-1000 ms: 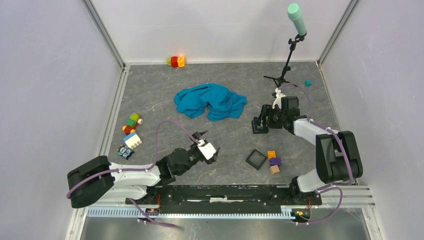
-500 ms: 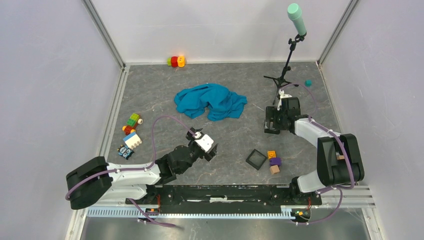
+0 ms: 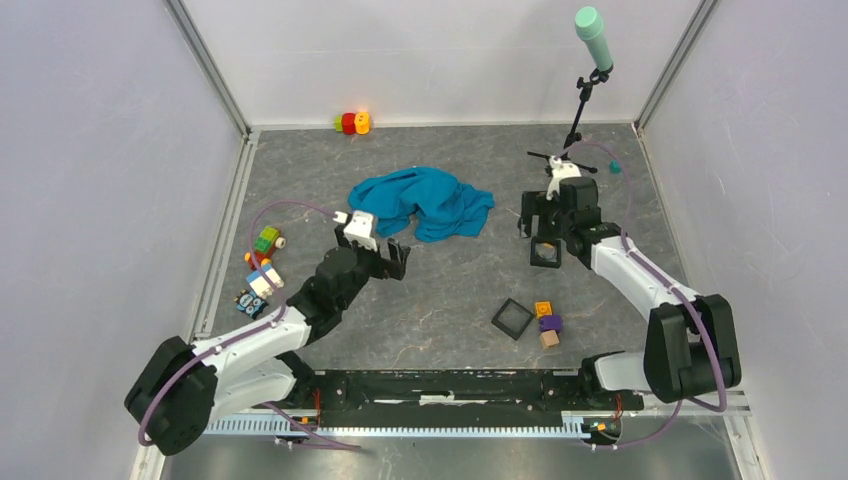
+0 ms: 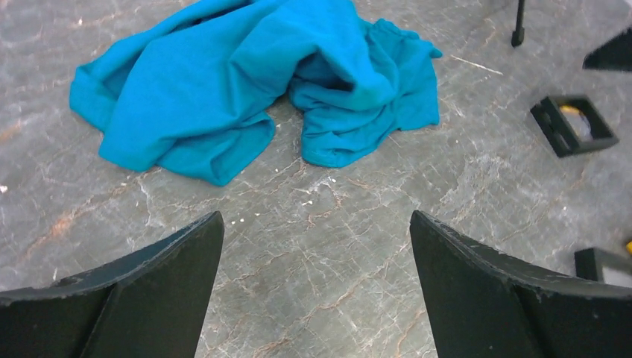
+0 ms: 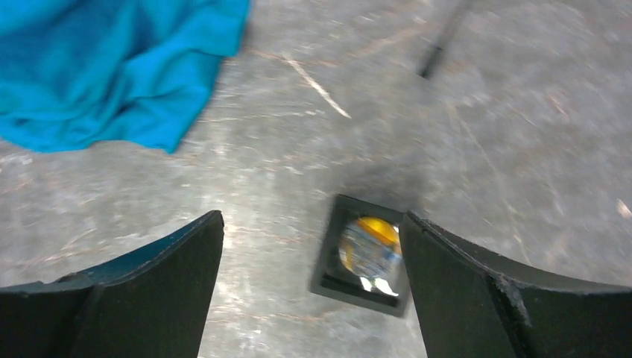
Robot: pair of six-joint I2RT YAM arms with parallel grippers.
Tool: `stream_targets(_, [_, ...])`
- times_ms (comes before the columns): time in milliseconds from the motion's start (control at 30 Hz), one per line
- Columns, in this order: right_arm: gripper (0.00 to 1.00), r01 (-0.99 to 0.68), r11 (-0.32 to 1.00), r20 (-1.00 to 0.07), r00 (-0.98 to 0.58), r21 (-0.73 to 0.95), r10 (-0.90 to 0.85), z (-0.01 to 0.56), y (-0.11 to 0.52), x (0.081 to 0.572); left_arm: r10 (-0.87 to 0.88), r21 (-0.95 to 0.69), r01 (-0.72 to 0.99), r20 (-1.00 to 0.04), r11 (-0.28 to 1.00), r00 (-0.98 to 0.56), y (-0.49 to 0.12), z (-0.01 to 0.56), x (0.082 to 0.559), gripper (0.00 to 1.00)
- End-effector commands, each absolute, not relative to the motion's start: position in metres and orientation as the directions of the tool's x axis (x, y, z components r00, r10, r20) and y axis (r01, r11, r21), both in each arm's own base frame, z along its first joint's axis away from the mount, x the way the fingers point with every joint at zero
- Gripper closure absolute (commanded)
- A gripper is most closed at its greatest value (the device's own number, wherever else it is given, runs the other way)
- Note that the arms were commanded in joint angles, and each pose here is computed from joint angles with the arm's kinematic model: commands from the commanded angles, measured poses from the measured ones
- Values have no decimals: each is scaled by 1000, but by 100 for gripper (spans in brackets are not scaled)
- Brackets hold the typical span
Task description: Remove the brooch from the garment
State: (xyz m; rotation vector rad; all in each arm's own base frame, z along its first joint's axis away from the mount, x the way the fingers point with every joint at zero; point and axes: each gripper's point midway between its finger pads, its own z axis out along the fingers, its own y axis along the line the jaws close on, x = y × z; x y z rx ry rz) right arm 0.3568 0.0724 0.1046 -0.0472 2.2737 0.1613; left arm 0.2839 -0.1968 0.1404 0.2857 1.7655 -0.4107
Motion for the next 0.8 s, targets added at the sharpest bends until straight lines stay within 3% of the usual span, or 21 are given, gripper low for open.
stream_targets(0, [11, -314, 938, -842, -538, 146, -49, 139, 131, 380, -241, -358, 329, -907, 874, -345, -201, 162, 295, 3])
stream_targets(267, [13, -550, 826, -876, -451, 122, -170, 151, 230, 403, -362, -465, 98, -790, 880, -496, -179, 144, 345, 14])
stream_targets(433, [25, -640, 759, -895, -401, 121, -195, 154, 281, 416, -441, -554, 14, -677, 832, -589, -171, 115, 376, 25])
stream_targets(767, [30, -720, 686, -888, -379, 107, -259, 126, 335, 422, -445, -555, -66, -585, 829, -678, -172, 62, 404, 24])
